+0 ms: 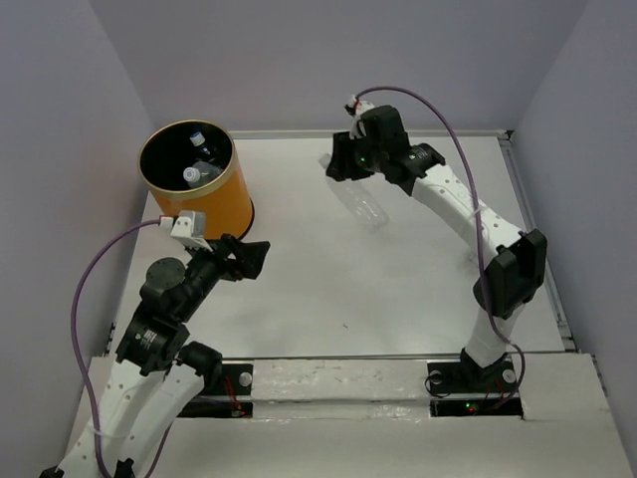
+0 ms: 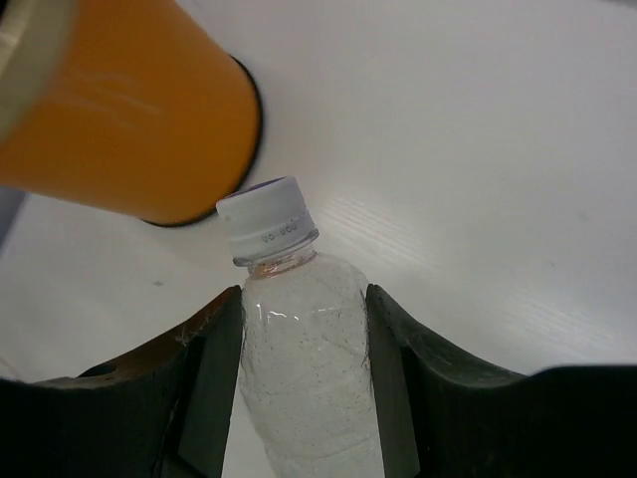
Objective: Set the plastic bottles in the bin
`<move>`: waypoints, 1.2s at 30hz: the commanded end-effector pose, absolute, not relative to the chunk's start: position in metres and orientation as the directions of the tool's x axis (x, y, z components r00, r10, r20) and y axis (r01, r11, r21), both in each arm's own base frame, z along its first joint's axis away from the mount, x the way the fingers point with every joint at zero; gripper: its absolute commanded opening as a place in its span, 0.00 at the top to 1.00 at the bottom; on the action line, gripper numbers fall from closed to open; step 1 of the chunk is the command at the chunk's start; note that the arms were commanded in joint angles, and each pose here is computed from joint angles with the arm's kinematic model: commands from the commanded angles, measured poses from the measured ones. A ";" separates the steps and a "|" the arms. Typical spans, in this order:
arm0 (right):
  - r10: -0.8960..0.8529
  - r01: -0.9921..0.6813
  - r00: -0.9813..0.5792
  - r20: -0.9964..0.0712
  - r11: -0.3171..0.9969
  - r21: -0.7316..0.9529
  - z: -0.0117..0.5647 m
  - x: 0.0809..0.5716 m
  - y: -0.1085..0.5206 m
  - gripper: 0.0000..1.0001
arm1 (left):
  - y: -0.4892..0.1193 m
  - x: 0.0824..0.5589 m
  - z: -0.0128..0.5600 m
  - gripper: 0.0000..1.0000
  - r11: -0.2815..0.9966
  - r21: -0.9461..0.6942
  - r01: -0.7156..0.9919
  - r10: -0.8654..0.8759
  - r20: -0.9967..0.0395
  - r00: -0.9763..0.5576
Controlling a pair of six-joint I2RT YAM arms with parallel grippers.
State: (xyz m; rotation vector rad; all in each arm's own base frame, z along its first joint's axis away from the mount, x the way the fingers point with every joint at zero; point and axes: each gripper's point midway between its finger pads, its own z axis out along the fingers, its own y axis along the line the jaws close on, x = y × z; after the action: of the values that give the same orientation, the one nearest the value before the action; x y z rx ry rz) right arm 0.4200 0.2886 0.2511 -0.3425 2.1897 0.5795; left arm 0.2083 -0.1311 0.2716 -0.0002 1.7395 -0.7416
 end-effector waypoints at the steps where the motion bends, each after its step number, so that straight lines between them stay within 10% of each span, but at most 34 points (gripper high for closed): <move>1: 0.123 -0.651 -0.402 -0.907 0.658 0.378 0.386 0.407 0.388 0.82 | -0.098 0.204 0.370 0.01 0.813 -0.461 0.355 -0.481 -0.876 -0.035; 12: 0.636 -0.915 -0.254 -0.729 0.086 0.394 0.541 0.390 0.488 0.85 | -0.013 0.186 0.388 0.04 0.866 -0.499 0.043 -0.497 -0.846 0.191; 20: 0.877 -0.938 -0.117 -0.467 0.057 0.342 0.565 0.397 0.483 0.87 | 0.004 0.188 0.385 0.04 0.885 -0.460 -0.073 -0.441 -0.878 0.187; 36: 0.625 -0.960 -0.163 -0.763 0.078 0.269 0.492 0.330 0.480 0.90 | -0.088 0.209 0.523 0.01 0.785 -0.497 0.370 -0.567 -0.817 0.106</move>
State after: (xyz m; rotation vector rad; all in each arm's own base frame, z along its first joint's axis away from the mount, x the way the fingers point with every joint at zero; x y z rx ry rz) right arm 0.3816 0.5176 0.4466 -0.3902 1.1023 1.4918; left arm 0.2195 -0.0658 0.4793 -0.2612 1.3651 -0.5432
